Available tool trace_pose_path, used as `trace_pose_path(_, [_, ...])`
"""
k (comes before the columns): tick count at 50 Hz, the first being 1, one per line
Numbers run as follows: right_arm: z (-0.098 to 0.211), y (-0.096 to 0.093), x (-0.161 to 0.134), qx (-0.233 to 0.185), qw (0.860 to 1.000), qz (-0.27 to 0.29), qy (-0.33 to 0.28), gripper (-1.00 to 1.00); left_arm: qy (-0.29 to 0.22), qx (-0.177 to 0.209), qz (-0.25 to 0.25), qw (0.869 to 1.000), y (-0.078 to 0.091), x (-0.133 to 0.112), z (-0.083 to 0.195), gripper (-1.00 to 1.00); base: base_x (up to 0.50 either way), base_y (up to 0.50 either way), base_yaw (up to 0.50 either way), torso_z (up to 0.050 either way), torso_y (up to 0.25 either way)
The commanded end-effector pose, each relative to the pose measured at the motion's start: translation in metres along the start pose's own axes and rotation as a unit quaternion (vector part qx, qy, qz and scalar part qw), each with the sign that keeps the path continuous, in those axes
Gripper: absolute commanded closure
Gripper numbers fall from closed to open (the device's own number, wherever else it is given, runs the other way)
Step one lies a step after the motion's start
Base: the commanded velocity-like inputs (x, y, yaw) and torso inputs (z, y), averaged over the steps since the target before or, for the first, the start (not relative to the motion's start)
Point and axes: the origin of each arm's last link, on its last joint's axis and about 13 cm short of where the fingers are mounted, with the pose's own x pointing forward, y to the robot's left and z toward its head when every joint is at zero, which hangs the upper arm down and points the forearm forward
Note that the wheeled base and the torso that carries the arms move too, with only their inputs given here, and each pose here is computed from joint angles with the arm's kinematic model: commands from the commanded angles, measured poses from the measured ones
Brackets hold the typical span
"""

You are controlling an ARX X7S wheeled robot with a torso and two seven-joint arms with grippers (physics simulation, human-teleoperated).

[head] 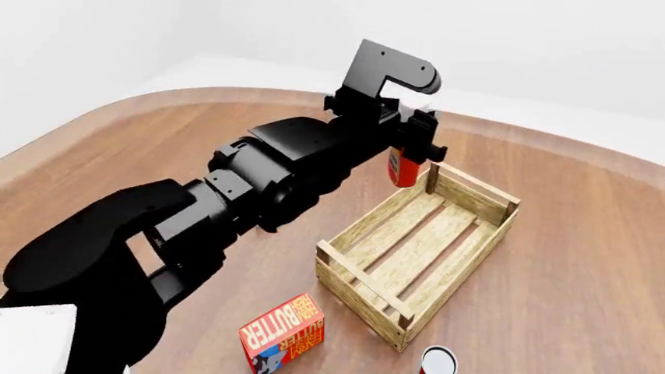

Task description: Pick up the ketchup, and put it in the wooden tray.

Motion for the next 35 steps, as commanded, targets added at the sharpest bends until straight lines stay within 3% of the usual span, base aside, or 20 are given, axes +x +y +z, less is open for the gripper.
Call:
trace_pose_path(1, [0.000,-0.002,-0.002,0.000,1.000,-0.021,0.005,-1.00,0.005,-0.002,0.011,1.000,-0.001,0.001,-0.009,1.00,0.00,0.00,0.00,0.000,0.010])
trace_pose_path(14, [0.000,-0.001,-0.002,0.000,0.999,-0.034,0.010,-1.00,0.015,-0.002,-0.006,1.000,-0.014,0.001,-0.020,1.00,0.00,0.00,0.00,0.000,0.000])
trace_pose_path(35, [0.000,-0.001,-0.002,-0.005,0.999,-0.044,0.016,-1.00,0.023,-0.010,-0.010,1.000,-0.017,0.001,-0.033,1.00,0.00,0.00,0.00,0.000,0.000])
